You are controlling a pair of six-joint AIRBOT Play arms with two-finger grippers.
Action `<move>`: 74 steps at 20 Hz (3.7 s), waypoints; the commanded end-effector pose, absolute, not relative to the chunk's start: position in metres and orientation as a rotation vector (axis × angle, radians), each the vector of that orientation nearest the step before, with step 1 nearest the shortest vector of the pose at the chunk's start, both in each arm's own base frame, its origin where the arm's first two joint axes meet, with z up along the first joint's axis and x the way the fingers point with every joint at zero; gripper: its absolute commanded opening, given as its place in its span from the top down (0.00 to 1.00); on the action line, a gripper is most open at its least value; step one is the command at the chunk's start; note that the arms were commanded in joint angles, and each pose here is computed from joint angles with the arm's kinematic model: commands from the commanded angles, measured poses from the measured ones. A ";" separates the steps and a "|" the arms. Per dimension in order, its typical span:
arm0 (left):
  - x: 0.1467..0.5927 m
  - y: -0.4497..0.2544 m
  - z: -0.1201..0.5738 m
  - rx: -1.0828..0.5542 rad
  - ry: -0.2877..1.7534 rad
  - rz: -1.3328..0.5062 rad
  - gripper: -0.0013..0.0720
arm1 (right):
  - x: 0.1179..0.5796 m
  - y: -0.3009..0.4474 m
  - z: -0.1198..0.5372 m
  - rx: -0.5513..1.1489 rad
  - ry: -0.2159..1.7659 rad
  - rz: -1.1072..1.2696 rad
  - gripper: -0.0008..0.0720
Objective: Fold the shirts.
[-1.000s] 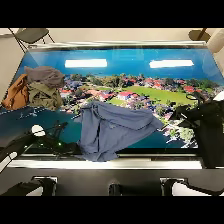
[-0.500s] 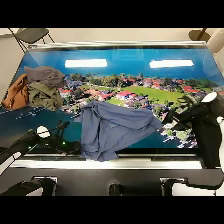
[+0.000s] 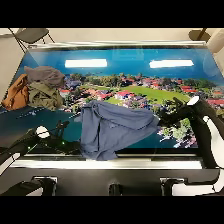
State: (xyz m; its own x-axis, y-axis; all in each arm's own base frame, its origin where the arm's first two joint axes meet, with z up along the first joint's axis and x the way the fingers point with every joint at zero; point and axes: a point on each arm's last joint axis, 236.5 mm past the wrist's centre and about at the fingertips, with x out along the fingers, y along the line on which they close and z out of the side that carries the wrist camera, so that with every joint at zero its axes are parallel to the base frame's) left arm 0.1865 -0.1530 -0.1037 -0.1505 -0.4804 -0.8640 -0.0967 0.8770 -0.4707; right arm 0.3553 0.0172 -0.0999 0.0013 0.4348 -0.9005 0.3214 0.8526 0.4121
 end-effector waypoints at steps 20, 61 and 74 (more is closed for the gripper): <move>0.196 -0.072 0.591 -0.305 -0.335 -0.384 0.94 | 0.173 0.024 0.584 0.085 -0.479 0.092 0.94; 0.319 -0.058 -0.083 -0.627 1.656 -0.293 0.37 | 0.333 -0.070 -0.016 0.681 1.616 -0.026 0.25; 0.348 -0.073 -0.114 -0.564 1.557 -0.244 0.92 | 0.286 -0.065 -0.062 0.643 1.727 -0.051 0.21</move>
